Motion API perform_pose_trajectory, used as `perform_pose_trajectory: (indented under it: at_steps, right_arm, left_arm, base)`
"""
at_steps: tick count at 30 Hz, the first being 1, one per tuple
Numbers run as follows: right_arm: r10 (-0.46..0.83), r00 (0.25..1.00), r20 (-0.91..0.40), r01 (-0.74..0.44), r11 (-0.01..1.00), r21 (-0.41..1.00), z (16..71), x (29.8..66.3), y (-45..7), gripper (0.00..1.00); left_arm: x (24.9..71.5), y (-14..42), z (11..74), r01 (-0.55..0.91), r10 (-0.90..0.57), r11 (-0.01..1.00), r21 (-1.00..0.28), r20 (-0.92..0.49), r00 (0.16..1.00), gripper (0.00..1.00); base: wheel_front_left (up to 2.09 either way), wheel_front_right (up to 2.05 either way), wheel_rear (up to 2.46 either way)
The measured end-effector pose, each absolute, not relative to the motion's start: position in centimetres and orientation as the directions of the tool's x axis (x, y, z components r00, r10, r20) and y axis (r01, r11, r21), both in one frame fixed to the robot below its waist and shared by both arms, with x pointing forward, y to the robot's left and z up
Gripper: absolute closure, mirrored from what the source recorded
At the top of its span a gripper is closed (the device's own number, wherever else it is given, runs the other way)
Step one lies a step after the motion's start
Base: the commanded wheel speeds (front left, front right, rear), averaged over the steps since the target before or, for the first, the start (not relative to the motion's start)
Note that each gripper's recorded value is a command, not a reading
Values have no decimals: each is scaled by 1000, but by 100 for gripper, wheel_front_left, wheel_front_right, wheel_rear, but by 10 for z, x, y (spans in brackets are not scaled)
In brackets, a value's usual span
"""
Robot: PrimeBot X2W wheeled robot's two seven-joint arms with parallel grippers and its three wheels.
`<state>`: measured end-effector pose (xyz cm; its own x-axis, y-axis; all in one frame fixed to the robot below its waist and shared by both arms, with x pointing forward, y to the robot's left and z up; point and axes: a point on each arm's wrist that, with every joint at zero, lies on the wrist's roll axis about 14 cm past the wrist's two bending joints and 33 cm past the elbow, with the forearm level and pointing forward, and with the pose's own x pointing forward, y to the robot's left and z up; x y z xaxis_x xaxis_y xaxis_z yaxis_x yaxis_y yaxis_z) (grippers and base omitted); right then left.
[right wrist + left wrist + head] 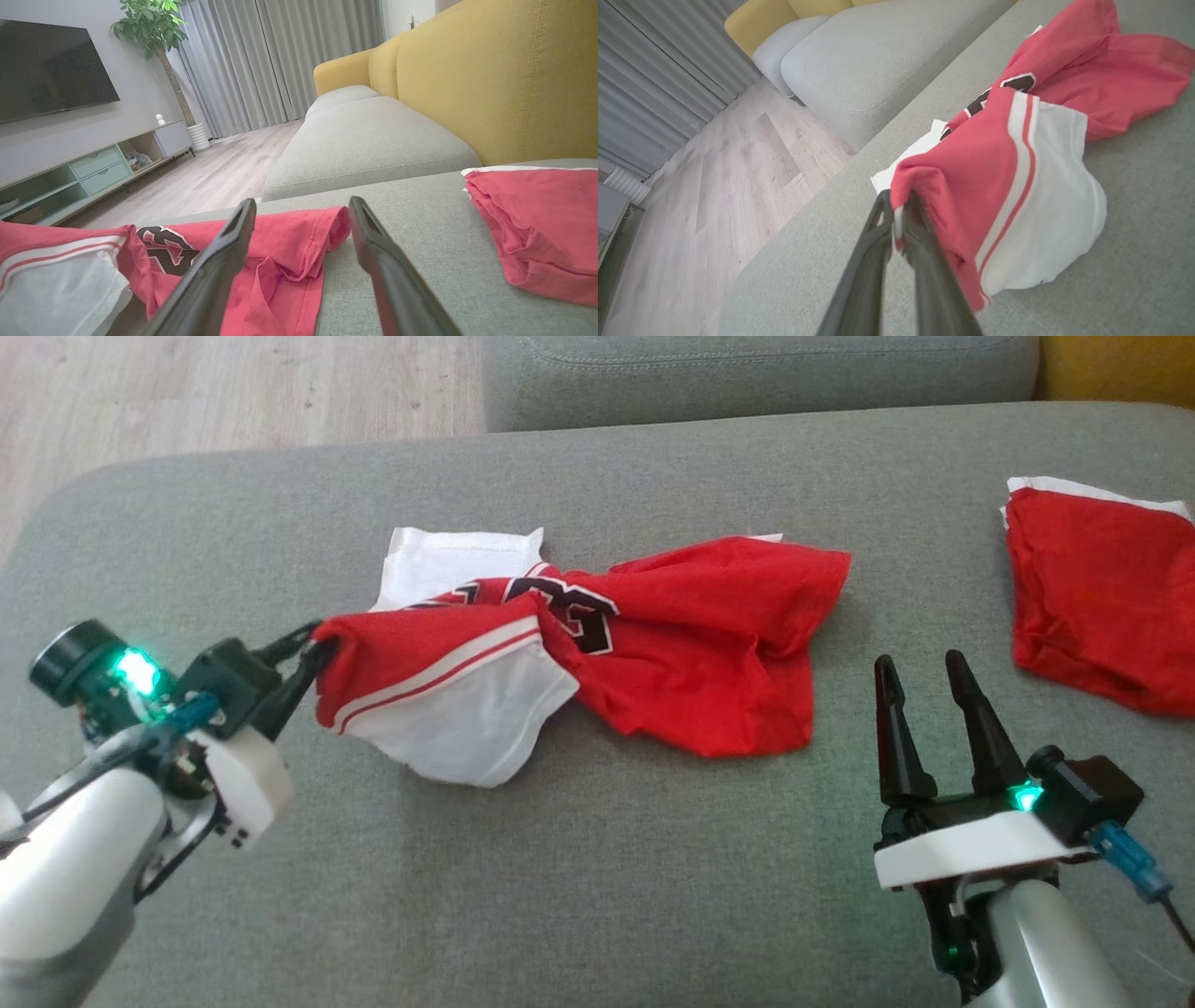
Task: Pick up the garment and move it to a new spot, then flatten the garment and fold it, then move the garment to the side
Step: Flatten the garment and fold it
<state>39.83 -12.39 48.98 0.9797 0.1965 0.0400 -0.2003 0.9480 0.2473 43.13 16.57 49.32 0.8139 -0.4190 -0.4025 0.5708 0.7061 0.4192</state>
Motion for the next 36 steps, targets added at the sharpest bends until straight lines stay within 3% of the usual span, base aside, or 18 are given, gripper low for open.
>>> perform_pose_trajectory:
  at_steps: [1, 5, 9, 14, 18, 26, 36]
  right_arm:
    - [197, 980, 40, -200, 948, 247, 490, 398, -124, 0]
    - [193, 980, 40, -197, 949, 246, 490, 397, -125, 0]
    - [185, 982, 40, -189, 951, 245, 490, 396, -128, 0]
    - [174, 984, 50, -180, 953, 244, 494, 396, -132, 0]
    - [165, 985, 59, -174, 955, 242, 497, 396, -135, 0]
    - [176, 984, 41, -181, 957, 226, 491, 392, -132, 0]
    - [204, 978, 44, -209, 952, 223, 491, 395, -122, 0]
  left_arm:
    - [431, 166, 493, 571, -419, 706, 419, -403, 814, 0]
    - [435, 181, 487, 547, -372, 720, 427, -428, 824, 0]
    - [451, 199, 503, 412, -287, 800, 436, -325, 901, 0]
    - [465, 193, 549, 215, -206, 934, 287, -59, 977, 0]
    - [449, 189, 550, 122, -128, 986, 117, 43, 991, 0]
    - [405, 177, 525, 24, -19, 994, -105, 44, 999, 0]
    - [386, 167, 507, 29, -29, 985, -169, 3, 1000, 0]
  base:
    - [0, 0, 0]
    - [0, 0, 0]
    - [0, 0, 0]
    - [0, 0, 0]
    - [0, 0, 0]
    - [0, 0, 0]
    - [0, 0, 0]
